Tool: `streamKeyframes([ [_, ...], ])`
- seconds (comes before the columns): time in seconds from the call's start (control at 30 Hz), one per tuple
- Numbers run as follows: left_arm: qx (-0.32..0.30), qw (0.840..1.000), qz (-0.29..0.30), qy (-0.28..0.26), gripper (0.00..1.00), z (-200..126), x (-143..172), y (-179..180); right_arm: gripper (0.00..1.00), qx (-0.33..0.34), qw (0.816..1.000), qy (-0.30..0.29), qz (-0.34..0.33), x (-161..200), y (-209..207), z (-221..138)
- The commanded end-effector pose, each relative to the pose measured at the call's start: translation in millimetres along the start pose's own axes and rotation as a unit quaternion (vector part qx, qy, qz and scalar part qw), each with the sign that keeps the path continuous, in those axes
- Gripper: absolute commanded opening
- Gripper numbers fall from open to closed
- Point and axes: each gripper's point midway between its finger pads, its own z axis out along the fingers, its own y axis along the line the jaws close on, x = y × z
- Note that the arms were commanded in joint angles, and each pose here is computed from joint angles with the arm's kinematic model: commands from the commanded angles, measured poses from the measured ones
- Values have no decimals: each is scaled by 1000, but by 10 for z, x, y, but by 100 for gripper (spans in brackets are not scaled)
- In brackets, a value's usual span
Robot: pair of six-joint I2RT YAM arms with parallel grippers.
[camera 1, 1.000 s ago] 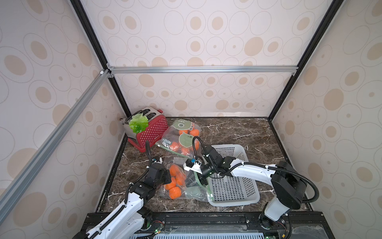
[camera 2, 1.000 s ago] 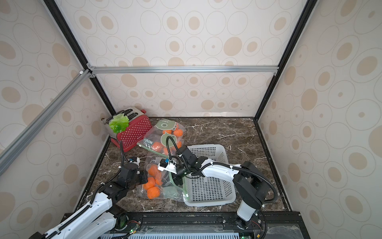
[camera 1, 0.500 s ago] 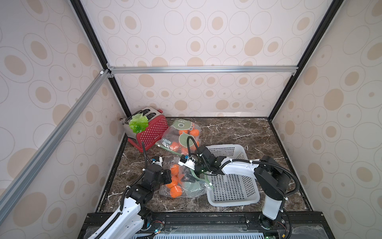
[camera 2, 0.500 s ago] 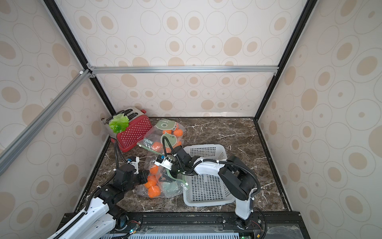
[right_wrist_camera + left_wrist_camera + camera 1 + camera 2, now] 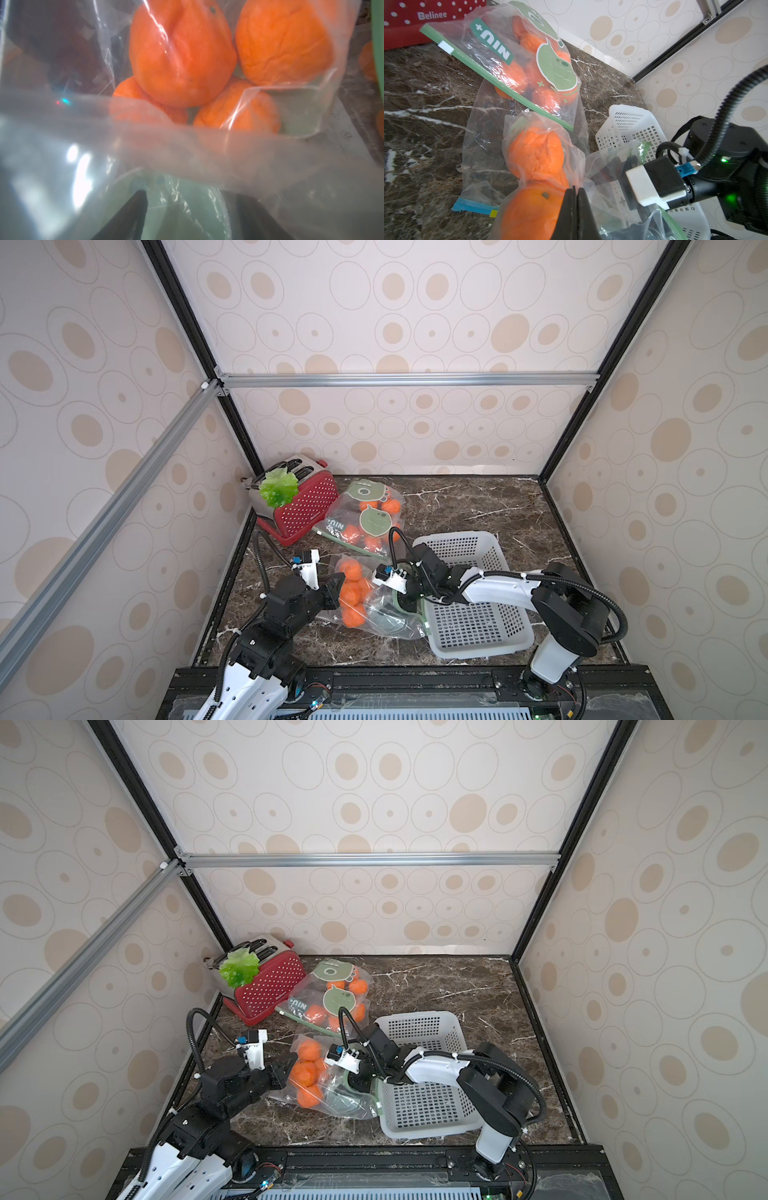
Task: Open the zip-top bag and take out the orange
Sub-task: Pick up the orange from the zipper food storage bag.
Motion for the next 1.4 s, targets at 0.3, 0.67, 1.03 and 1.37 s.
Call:
streamKeyframes([
  [0.3,-123,991,-16,45,0,52,175,446,78,102,994,19,-15,-6,-391,137],
  [0.67,-149,989,-12,-15,0,-210,-19,520,77,175,981,88,0,448,-613,-229],
  [1.03,-157,986,-22,42,0,86,289,654,71,-22,998,-50,-43,-27,98,-163],
  [1.37,63,997,-32,-25,0,63,-7,-137,61,-117,991,-44,-43,150,367,46],
])
